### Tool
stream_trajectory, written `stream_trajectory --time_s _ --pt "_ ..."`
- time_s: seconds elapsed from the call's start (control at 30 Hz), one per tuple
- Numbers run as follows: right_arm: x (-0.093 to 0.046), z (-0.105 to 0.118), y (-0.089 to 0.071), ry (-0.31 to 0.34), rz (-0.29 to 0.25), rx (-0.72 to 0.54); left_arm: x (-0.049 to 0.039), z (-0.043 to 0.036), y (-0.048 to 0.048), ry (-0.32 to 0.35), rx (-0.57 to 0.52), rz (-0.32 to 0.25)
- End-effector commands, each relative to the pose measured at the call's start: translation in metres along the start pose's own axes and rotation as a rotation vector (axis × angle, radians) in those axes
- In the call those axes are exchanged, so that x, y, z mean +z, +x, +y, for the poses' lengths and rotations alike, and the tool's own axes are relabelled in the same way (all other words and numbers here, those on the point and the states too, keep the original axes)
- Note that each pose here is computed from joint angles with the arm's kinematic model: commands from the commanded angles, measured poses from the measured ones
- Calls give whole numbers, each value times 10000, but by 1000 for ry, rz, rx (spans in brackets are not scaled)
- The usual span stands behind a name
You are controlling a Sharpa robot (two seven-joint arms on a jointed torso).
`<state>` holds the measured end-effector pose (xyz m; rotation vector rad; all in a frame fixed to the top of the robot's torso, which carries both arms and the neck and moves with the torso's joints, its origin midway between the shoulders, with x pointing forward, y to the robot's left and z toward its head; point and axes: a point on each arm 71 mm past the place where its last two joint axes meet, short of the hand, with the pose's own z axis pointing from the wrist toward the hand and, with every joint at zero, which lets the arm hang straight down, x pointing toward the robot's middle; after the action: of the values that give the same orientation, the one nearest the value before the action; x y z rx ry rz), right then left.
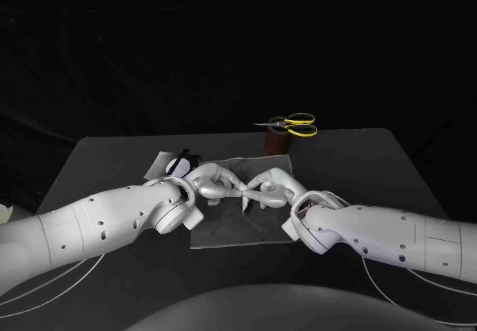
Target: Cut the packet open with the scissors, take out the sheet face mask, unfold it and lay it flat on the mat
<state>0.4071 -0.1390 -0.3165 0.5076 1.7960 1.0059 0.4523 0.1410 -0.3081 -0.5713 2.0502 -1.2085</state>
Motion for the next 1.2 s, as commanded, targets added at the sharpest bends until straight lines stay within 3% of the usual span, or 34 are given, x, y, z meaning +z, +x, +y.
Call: stream_trajectory --time_s 0.03,0.8,1.2 --pt "11 61 2 -36 -7 9 9 -29 70 16 9 43" --pt "-14 10 -91 -22 -52 29 -9 2 5 6 12 -2" --pt "-43 -28 -136 -7 -50 42 -19 21 -21 -5 12 -16"
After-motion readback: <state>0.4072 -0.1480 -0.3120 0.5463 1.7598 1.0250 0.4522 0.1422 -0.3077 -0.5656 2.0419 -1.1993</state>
